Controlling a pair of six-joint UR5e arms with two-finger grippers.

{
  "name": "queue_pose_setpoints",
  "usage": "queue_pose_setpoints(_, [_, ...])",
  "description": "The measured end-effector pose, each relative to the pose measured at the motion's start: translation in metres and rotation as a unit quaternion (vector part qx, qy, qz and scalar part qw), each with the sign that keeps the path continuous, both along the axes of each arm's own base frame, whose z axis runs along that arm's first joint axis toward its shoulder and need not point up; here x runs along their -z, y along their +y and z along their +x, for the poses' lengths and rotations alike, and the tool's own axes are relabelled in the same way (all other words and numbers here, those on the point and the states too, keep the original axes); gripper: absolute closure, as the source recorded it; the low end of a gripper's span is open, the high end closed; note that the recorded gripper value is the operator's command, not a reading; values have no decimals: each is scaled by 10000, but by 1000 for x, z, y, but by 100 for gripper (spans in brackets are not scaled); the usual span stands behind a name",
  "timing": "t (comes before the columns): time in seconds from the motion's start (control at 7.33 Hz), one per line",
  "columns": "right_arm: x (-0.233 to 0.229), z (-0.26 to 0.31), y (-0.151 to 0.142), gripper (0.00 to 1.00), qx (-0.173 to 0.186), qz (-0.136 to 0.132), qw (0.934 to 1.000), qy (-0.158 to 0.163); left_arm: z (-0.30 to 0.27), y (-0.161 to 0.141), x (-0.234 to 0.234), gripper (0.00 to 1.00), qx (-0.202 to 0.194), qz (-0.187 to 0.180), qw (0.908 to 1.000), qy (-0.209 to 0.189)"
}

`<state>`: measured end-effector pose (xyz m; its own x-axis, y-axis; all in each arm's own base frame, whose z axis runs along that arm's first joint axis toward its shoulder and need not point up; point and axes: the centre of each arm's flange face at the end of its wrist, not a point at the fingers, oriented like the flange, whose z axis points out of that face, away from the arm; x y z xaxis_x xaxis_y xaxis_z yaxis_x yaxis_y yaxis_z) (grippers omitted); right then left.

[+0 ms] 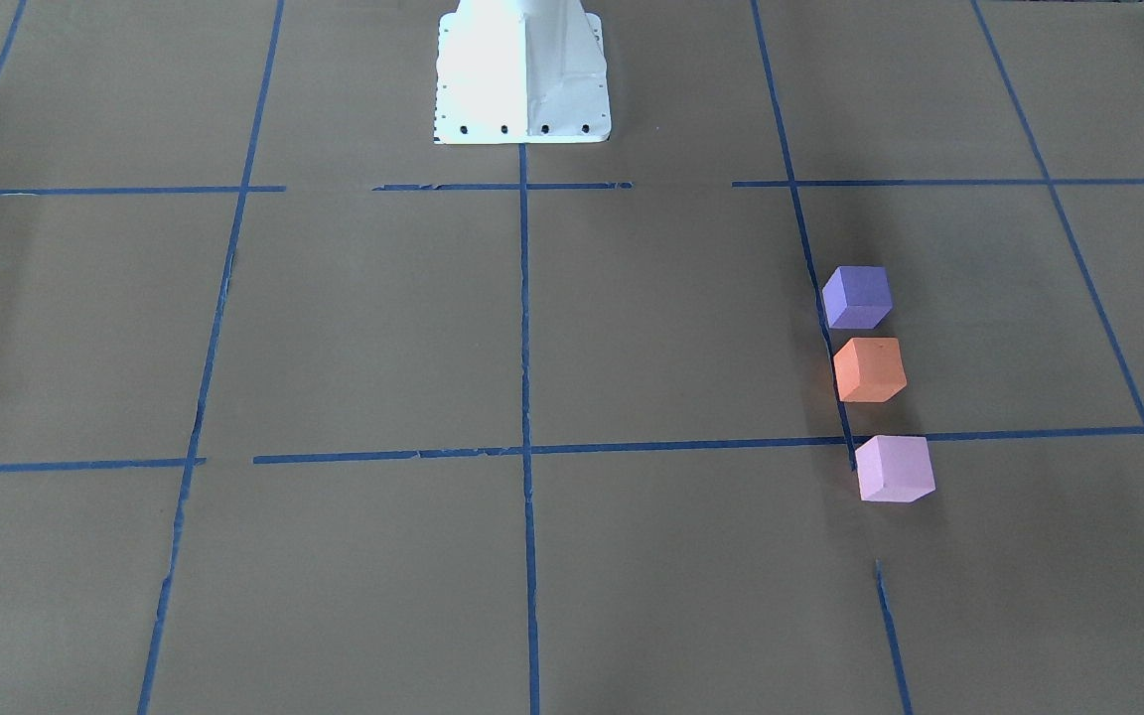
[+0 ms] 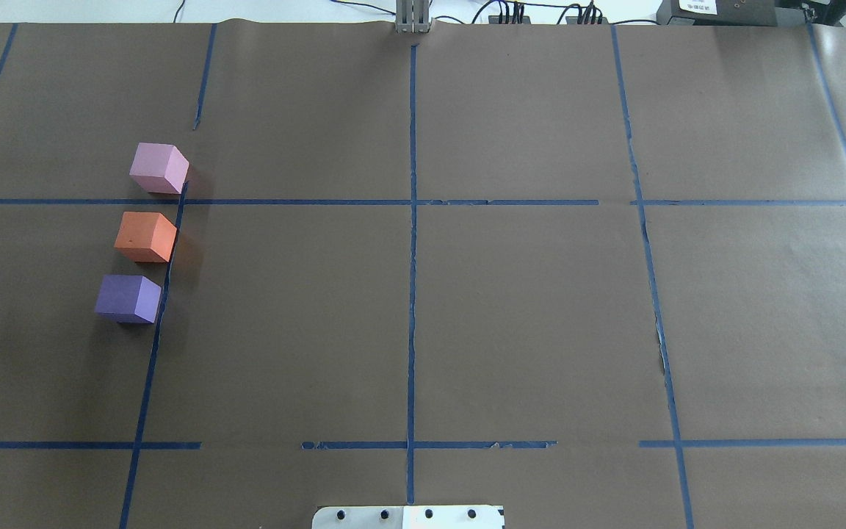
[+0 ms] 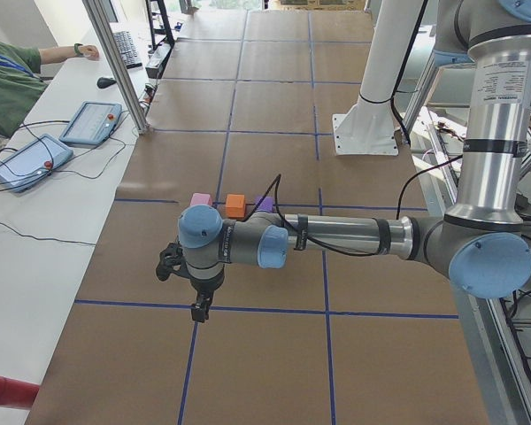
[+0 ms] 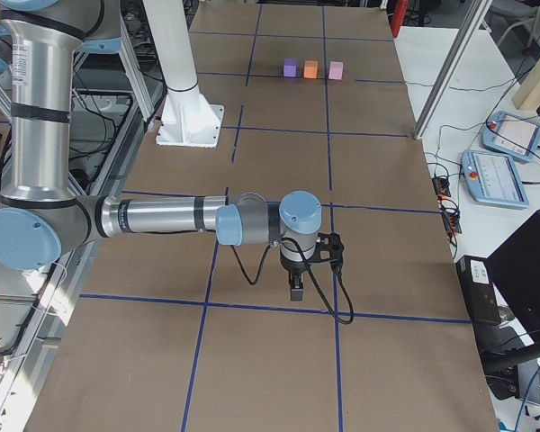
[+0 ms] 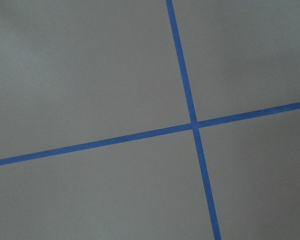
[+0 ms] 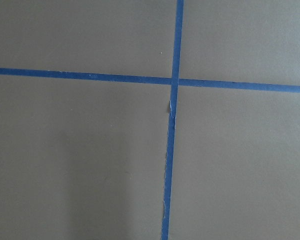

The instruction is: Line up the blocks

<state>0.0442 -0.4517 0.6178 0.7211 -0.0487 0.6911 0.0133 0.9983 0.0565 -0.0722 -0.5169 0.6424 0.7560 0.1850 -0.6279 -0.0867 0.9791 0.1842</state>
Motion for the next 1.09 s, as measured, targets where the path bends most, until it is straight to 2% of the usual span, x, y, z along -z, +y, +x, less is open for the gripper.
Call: queue_pose_setpoints(1.09, [0, 0, 0, 0, 0, 0, 10000, 0, 1, -3, 11, 0, -17, 117, 9999, 18])
